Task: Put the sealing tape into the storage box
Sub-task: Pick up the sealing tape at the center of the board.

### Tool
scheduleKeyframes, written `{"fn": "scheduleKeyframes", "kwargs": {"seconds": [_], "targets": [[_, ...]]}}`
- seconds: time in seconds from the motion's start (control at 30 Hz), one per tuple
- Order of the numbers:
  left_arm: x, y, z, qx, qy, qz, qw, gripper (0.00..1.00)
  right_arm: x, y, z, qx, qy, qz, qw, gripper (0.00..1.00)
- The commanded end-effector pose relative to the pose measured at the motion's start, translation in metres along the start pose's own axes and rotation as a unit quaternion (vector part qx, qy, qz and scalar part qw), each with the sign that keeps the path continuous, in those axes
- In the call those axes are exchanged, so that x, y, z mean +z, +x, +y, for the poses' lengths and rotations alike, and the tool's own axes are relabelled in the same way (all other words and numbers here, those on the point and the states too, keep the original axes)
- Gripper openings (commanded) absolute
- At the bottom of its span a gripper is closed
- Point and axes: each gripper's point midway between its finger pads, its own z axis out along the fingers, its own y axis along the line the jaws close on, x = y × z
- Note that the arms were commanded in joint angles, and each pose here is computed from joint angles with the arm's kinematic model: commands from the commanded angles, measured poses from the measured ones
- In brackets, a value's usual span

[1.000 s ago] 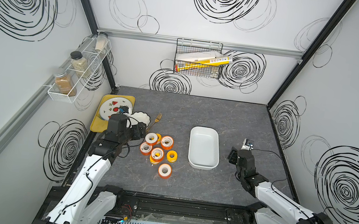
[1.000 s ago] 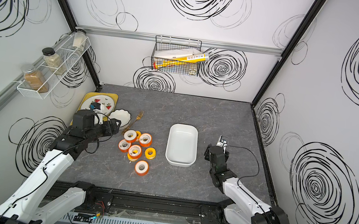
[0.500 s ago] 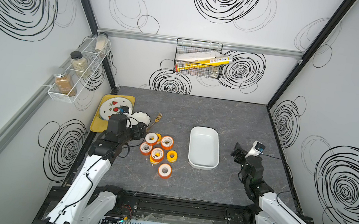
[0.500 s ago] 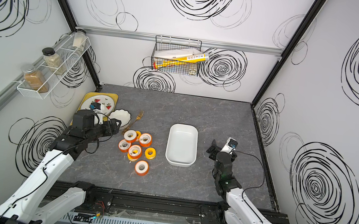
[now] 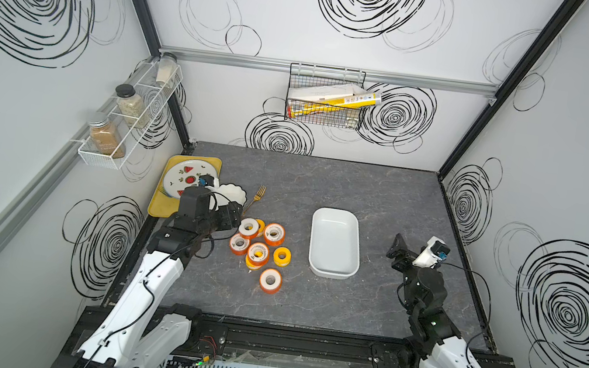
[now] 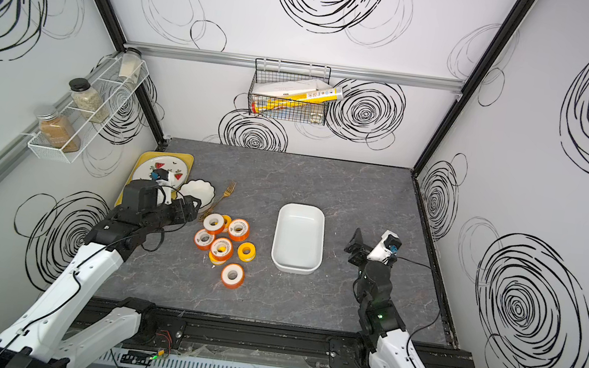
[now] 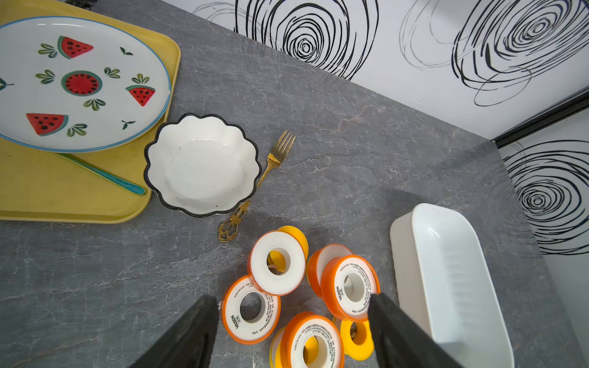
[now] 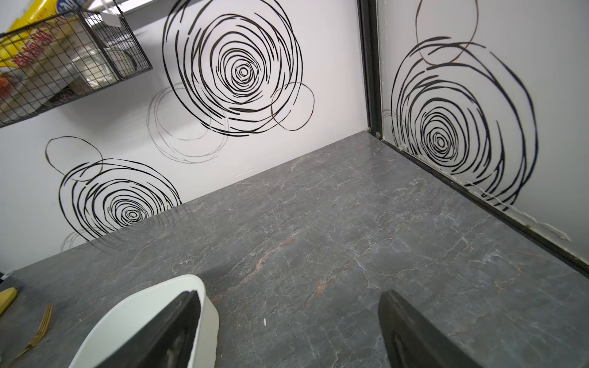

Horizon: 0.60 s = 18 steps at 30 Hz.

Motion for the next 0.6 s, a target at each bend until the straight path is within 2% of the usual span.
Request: {"fn": "scheduleKeyframes", "kwargs": {"seconds": [0.0,0.13,0.3,0.43,0.57], "targets": [[0.005,0.004,-0.003,0.014,0.002,0.005,1.000,0.81,-0.002,0.008,0.006,-0.006,-0.026,0.012,1.000,0.92],[0.010,0.012,-0.010,0.022,-0.001,0.020,1.000,0.81,0.001,0.009,0.003,-0.006,-0.012,0.019,1.000,0.92],[0.025,0.033,-0.039,0.045,-0.011,0.059,0.997,0.85,0.004,0.013,0.007,-0.011,-0.016,0.030,0.999,0.92],[0.042,0.046,-0.057,0.049,-0.032,0.087,0.994,0.99,0.004,0.013,0.007,-0.009,-0.018,0.029,0.999,0.92],[0.059,0.056,-0.075,0.074,-0.073,0.075,0.992,0.99,0.005,0.014,0.007,-0.012,-0.016,0.032,0.999,0.92]]}}
